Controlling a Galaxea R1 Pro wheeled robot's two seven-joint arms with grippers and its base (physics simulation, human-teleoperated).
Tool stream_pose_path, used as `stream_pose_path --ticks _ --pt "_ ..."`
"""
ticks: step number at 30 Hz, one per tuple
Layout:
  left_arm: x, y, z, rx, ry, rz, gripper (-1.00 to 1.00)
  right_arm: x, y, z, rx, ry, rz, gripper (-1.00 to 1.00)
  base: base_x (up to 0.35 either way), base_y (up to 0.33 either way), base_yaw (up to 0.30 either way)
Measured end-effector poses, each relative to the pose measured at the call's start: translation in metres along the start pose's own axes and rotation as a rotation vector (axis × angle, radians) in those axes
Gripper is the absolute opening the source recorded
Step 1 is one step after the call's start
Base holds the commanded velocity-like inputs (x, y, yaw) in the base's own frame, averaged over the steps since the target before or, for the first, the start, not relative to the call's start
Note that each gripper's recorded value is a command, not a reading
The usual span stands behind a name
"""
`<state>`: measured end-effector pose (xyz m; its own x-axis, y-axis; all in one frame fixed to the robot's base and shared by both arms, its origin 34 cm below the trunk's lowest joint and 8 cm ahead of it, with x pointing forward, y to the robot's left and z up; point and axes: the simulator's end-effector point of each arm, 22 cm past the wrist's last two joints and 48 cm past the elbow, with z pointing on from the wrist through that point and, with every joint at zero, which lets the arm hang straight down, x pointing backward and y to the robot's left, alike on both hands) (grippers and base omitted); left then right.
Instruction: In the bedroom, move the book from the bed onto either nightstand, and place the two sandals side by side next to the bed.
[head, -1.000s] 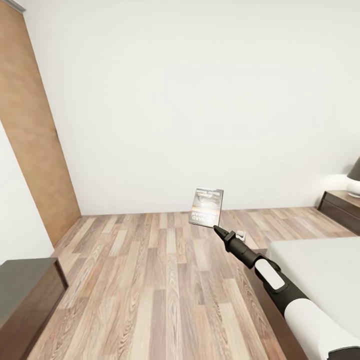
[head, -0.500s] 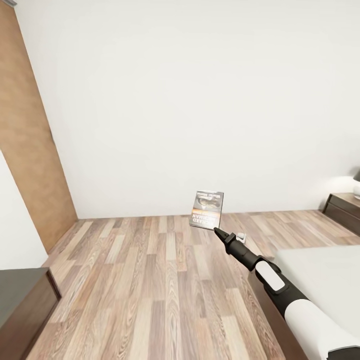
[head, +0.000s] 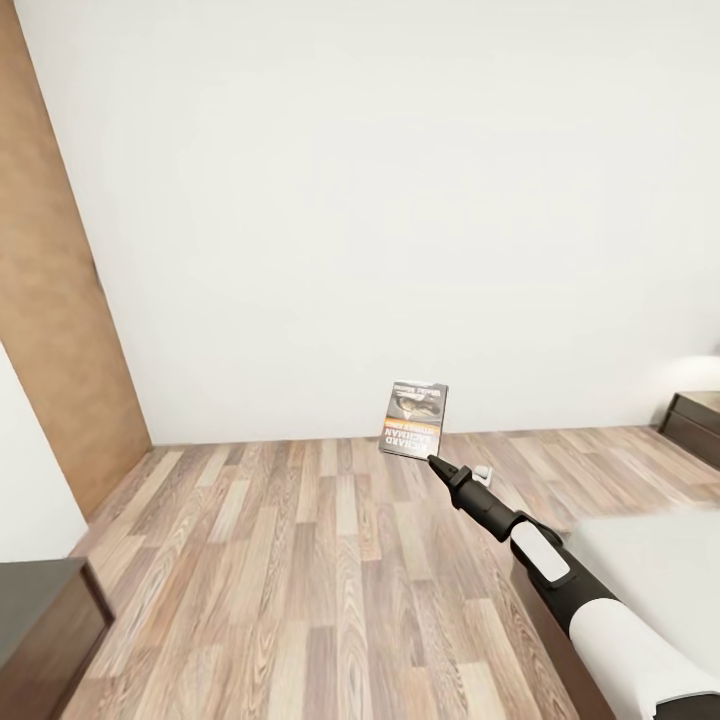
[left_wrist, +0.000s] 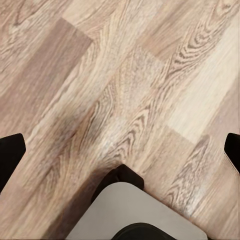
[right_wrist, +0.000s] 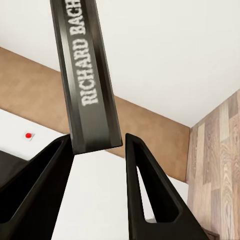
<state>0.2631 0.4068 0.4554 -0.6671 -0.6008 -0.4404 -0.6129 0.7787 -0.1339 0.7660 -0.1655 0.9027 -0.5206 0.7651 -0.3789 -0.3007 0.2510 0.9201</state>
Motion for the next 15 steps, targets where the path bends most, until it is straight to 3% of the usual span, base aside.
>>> stream_pose_path --ticks 9,15 --pt "0.0000 0.0000 0.0000 0.000 0.000 0.000 1.00 -0.0001 0.0000 0.0000 0.000 0.000 0.001 -1.00 0.240 0.105 -0.003" --pt "-0.0001 -0.0001 0.0000 0.000 0.000 0.000 1.00 0.0002 0.0001 0.0001 0.000 0.000 0.001 -1.00 0.240 0.136 -0.136"
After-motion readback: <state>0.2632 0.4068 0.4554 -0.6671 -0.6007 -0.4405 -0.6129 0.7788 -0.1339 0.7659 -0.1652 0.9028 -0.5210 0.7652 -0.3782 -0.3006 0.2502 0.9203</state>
